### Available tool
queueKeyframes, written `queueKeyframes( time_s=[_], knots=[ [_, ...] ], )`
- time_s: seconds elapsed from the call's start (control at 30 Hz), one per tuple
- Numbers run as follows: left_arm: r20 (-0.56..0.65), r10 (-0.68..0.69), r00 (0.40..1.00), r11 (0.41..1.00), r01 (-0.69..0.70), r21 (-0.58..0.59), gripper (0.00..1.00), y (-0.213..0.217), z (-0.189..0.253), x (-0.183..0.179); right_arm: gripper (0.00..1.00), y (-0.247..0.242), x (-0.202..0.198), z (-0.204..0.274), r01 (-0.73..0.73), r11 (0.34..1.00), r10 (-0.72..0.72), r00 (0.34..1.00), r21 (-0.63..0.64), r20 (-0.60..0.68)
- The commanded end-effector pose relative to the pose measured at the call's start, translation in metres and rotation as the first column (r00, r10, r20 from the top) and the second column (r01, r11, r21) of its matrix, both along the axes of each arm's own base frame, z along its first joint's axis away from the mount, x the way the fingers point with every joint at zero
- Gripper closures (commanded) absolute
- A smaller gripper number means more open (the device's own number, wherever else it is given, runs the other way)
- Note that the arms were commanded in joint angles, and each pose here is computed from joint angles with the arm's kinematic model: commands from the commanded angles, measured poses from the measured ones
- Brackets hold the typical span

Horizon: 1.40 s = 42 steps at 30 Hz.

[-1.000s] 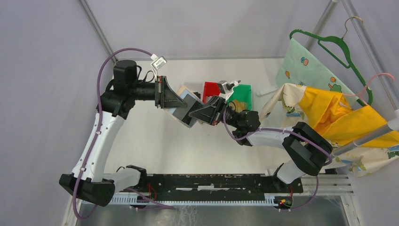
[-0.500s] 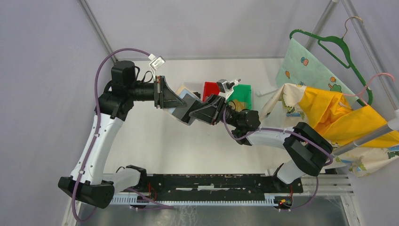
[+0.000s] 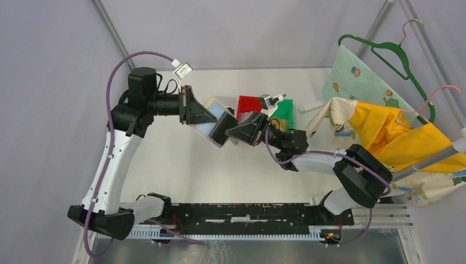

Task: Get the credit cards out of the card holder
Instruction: Remove the credit card from the card holder, then place the credit card in the storage box.

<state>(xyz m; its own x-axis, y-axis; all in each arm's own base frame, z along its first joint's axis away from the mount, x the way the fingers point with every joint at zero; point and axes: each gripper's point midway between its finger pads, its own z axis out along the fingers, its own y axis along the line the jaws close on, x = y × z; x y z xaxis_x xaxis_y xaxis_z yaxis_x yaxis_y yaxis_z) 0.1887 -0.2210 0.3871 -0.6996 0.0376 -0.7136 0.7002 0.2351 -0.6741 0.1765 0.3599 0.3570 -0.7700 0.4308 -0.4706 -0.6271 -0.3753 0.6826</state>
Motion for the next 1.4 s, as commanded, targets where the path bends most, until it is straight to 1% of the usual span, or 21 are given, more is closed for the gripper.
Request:
queueKeyframes(
  time_s=[0.0, 0.1, 0.17, 0.27, 0.33, 0.37, 0.4, 0.43, 0.47, 0.5, 0.53, 0.63, 0.73, 0.8, 0.83, 0.93, 1.0, 1.23, 1.37],
  knots=[
    [0.141, 0.017, 0.990, 0.999, -0.023, 0.040, 0.98, 0.006, 0.013, 0.007, 1.00, -0.042, -0.026, 0.019, 0.004, 0.995, -0.019, 0.989, 0.103, 0.148],
    [0.166, 0.041, 0.985, 0.996, -0.054, 0.076, 0.98, 0.011, 0.010, 0.015, 1.00, -0.053, -0.025, 0.003, 0.029, 0.998, -0.036, 0.989, 0.052, 0.143],
    [0.207, 0.054, 0.977, 0.990, -0.079, 0.113, 0.98, 0.015, 0.006, 0.021, 1.00, -0.061, -0.020, -0.009, 0.055, 0.998, -0.055, 0.988, 0.003, 0.145],
    [0.291, 0.074, 0.954, 0.971, -0.135, 0.198, 0.98, 0.026, 0.000, 0.032, 1.00, -0.066, 0.003, -0.034, 0.131, 0.982, -0.111, 0.983, -0.136, 0.147],
    [0.336, 0.070, 0.939, 0.952, -0.163, 0.258, 0.98, 0.035, -0.006, 0.034, 1.00, -0.068, 0.030, -0.059, 0.206, 0.941, -0.172, 0.974, -0.269, 0.145],
    [0.363, 0.064, 0.930, 0.944, -0.175, 0.281, 0.98, 0.039, -0.008, 0.035, 1.00, -0.068, 0.047, -0.072, 0.249, 0.904, -0.206, 0.966, -0.347, 0.156],
    [0.383, 0.056, 0.922, 0.936, -0.182, 0.301, 0.98, 0.042, -0.010, 0.033, 1.00, -0.068, 0.061, -0.078, 0.292, 0.872, -0.233, 0.953, -0.393, 0.192],
    [0.401, 0.051, 0.915, 0.927, -0.193, 0.322, 0.98, 0.046, -0.014, 0.032, 1.00, -0.066, 0.075, -0.092, 0.312, 0.829, -0.247, 0.949, -0.463, 0.198],
    [0.414, 0.044, 0.909, 0.921, -0.198, 0.336, 0.98, 0.049, -0.016, 0.030, 1.00, -0.063, 0.090, -0.099, 0.343, 0.786, -0.259, 0.938, -0.514, 0.230],
    [0.424, 0.038, 0.905, 0.916, -0.201, 0.347, 0.98, 0.052, -0.019, 0.027, 1.00, -0.059, 0.103, -0.107, 0.352, 0.752, -0.256, 0.935, -0.558, 0.245],
    [0.427, 0.031, 0.904, 0.913, -0.199, 0.356, 0.98, 0.053, -0.022, 0.024, 1.00, -0.055, 0.111, -0.115, 0.339, 0.733, -0.243, 0.940, -0.589, 0.239],
    [0.415, 0.014, 0.910, 0.913, -0.181, 0.366, 0.98, 0.055, -0.028, 0.016, 1.00, -0.038, 0.144, -0.131, 0.315, 0.695, -0.224, 0.949, -0.646, 0.223],
    [0.400, 0.003, 0.917, 0.915, -0.164, 0.368, 0.98, 0.055, -0.030, 0.009, 1.00, -0.027, 0.178, -0.165, 0.313, 0.606, -0.236, 0.949, -0.731, 0.210],
    [0.398, 0.003, 0.917, 0.915, -0.163, 0.368, 0.98, 0.055, -0.030, 0.007, 1.00, -0.016, 0.197, -0.180, 0.306, 0.576, -0.240, 0.950, -0.758, 0.201],
    [0.401, 0.004, 0.916, 0.915, -0.164, 0.368, 0.98, 0.056, -0.029, 0.007, 1.00, -0.013, 0.206, -0.195, 0.285, 0.545, -0.240, 0.954, -0.788, 0.179],
    [0.410, 0.006, 0.912, 0.917, -0.168, 0.361, 0.98, 0.056, -0.025, 0.004, 1.00, -0.001, 0.231, -0.214, 0.282, 0.491, -0.246, 0.952, -0.824, 0.179],
    [0.412, 0.004, 0.911, 0.920, -0.166, 0.356, 0.98, 0.055, -0.024, 0.003, 1.00, 0.007, 0.239, -0.226, 0.275, 0.460, -0.242, 0.954, -0.845, 0.179],
    [0.405, 0.008, 0.914, 0.925, -0.161, 0.344, 0.98, 0.054, -0.025, 0.000, 1.00, 0.033, 0.250, -0.242, 0.255, 0.423, -0.227, 0.959, -0.869, 0.171],
    [0.411, 0.018, 0.911, 0.932, -0.165, 0.324, 0.98, 0.052, -0.020, 0.000, 1.00, 0.043, 0.251, -0.257, 0.246, 0.373, -0.221, 0.960, -0.894, 0.172]
  ],
)
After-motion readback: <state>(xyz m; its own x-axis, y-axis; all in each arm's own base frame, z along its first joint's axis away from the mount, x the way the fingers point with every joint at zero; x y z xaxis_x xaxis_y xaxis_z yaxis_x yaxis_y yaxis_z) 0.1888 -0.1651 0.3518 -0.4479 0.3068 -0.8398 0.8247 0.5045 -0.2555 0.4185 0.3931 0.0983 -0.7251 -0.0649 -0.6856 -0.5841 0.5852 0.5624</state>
